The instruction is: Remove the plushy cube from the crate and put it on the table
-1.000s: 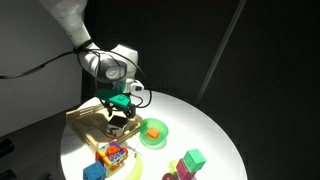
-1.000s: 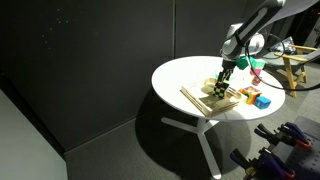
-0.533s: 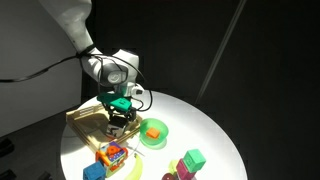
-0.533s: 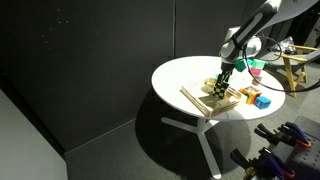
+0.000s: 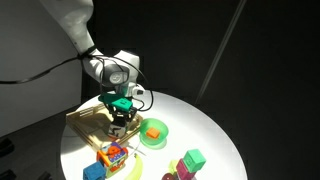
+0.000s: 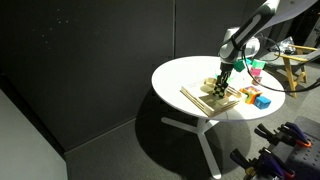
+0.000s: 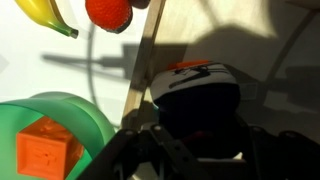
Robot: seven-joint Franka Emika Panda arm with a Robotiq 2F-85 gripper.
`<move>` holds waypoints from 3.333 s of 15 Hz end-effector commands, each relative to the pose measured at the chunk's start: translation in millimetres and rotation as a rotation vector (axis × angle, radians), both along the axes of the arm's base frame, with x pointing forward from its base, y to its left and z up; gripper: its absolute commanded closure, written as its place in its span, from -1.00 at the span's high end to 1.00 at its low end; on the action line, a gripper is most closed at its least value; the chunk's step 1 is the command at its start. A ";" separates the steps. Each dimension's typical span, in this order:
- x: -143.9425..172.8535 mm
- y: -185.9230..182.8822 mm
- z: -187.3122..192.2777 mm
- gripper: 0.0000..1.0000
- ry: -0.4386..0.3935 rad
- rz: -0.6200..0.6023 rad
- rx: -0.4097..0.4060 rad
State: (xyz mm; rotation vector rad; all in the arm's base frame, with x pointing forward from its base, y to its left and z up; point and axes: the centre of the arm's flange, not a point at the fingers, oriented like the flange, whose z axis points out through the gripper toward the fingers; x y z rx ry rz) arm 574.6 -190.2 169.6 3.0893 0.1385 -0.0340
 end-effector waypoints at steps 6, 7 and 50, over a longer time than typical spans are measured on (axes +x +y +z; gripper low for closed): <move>7.6 -5.2 23.7 -0.86 0.025 -0.102 -0.054; 7.6 -5.6 27.6 -0.84 0.029 -0.110 -0.051; -72.3 -177.8 91.5 -0.88 0.004 -0.700 -0.075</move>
